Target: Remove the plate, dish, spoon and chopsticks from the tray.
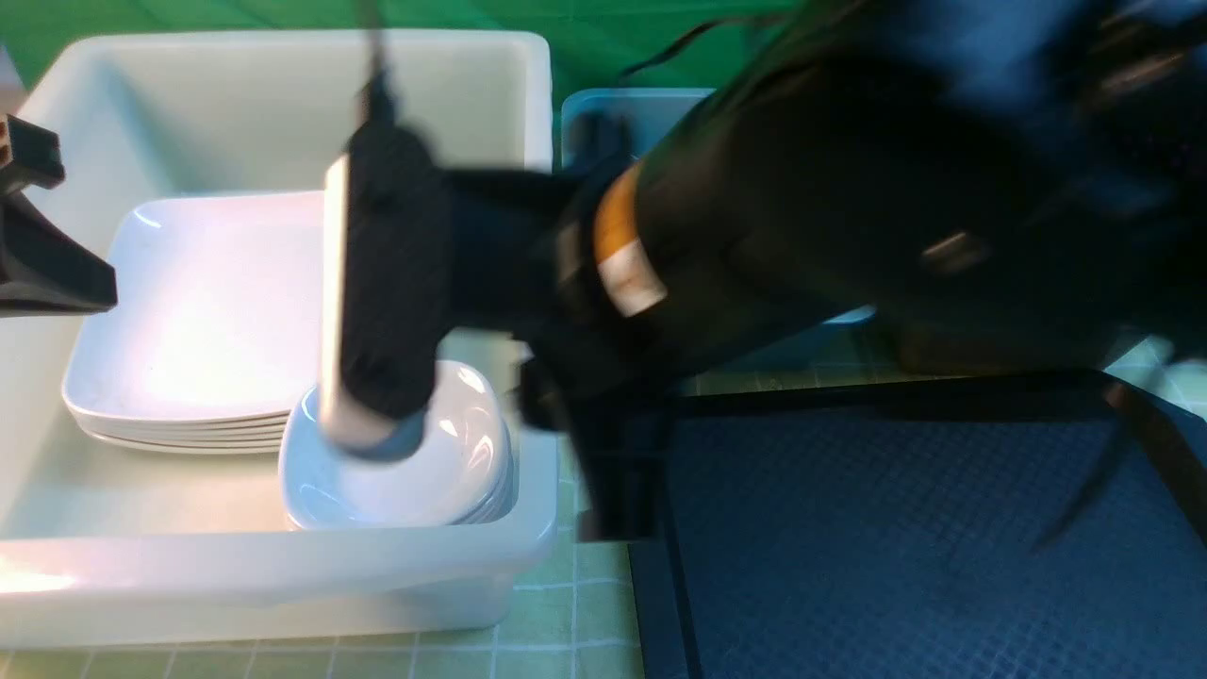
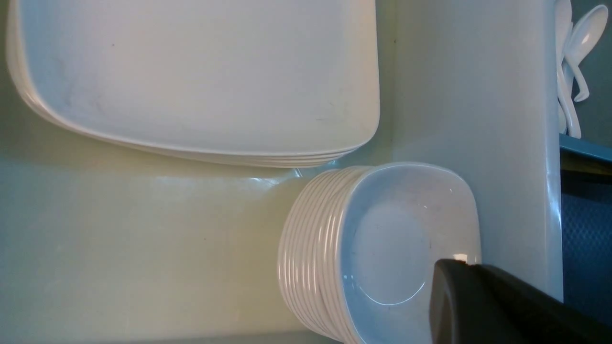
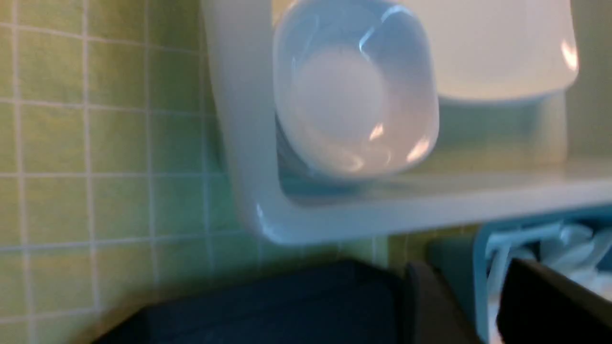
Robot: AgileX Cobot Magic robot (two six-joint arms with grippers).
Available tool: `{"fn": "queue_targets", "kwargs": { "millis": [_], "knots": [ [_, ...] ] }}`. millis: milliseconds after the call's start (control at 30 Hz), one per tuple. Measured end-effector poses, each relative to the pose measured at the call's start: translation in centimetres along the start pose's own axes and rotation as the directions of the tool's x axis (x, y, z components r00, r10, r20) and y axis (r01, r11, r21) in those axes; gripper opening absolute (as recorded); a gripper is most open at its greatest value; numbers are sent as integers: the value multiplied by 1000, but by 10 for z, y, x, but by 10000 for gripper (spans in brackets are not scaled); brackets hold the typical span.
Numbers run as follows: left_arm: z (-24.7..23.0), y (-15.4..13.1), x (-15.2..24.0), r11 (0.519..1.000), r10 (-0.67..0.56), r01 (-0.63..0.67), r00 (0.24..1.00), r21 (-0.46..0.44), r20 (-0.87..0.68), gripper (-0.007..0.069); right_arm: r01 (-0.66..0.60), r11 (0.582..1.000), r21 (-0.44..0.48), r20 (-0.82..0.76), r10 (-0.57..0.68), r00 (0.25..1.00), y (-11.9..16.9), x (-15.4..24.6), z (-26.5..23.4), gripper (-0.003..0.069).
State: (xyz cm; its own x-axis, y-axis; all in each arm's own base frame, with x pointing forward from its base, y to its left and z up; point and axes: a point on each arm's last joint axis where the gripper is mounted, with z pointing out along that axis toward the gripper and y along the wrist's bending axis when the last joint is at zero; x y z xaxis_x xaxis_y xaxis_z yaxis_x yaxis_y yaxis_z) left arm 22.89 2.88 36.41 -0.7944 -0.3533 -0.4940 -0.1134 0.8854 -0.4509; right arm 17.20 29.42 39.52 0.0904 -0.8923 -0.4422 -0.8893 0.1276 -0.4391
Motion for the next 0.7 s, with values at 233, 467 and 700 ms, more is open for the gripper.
{"fn": "queue_targets", "kwargs": {
  "millis": [233, 467, 700],
  "knots": [
    [0, 2, 1, 1000, 13, -13, 1000, -21, -5, 13, -307, 951, 37, 123, 301, 946, -4, 36, -102, 8],
    [0, 2, 1, 999, 25, -26, 1000, -22, -9, 15, -496, 868, 23, 342, 459, 820, 15, 109, -198, 1],
    [0, 2, 1, 998, 54, -54, 999, -22, -9, 20, -505, 862, -32, 564, 433, 703, 61, 176, -196, 1]
  ]
}}
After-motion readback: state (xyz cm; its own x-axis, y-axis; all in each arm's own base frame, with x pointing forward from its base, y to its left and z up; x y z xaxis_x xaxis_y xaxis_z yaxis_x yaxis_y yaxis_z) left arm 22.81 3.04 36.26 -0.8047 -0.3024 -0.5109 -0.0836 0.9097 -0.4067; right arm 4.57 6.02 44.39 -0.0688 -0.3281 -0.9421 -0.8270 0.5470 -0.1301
